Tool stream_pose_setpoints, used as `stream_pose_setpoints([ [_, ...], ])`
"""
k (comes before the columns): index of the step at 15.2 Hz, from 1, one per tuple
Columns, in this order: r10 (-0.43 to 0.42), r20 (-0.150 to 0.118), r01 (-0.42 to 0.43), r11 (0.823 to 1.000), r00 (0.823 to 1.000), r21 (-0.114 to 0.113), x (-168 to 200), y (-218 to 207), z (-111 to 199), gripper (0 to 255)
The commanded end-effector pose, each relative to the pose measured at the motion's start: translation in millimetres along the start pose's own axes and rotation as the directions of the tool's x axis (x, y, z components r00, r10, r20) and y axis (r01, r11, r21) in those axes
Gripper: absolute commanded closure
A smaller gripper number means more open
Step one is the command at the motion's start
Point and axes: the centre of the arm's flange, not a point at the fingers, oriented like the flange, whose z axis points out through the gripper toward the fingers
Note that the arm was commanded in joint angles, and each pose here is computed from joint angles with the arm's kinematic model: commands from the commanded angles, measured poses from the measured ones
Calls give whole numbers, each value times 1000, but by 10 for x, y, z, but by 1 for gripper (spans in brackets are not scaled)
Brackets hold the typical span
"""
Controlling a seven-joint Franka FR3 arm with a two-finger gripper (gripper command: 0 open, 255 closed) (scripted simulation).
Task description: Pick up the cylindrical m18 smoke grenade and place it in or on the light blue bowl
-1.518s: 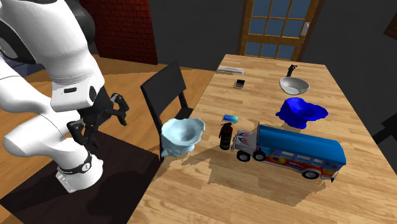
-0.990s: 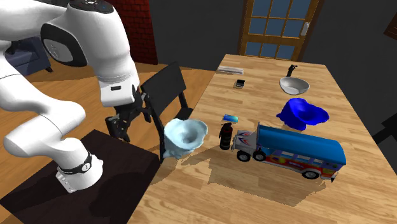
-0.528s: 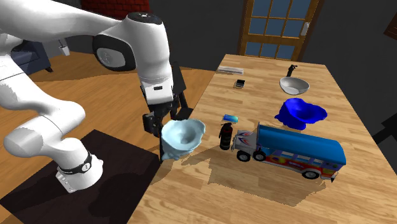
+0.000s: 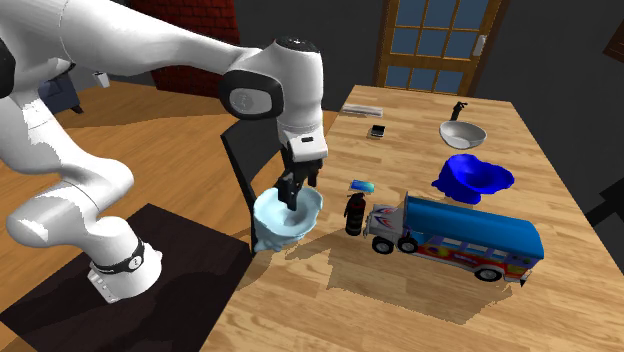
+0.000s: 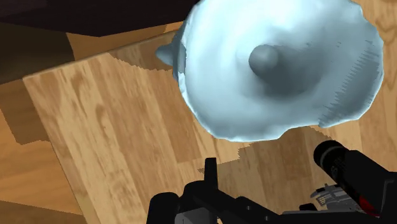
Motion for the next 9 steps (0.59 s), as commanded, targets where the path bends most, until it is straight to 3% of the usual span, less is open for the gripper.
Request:
stream_pose_setpoints([
  [1, 3, -1, -3, 1000, 1000, -4, 139, -216, 87, 0],
  [9, 8, -6, -8, 1000, 1000, -21, 672, -1082, 435, 0],
])
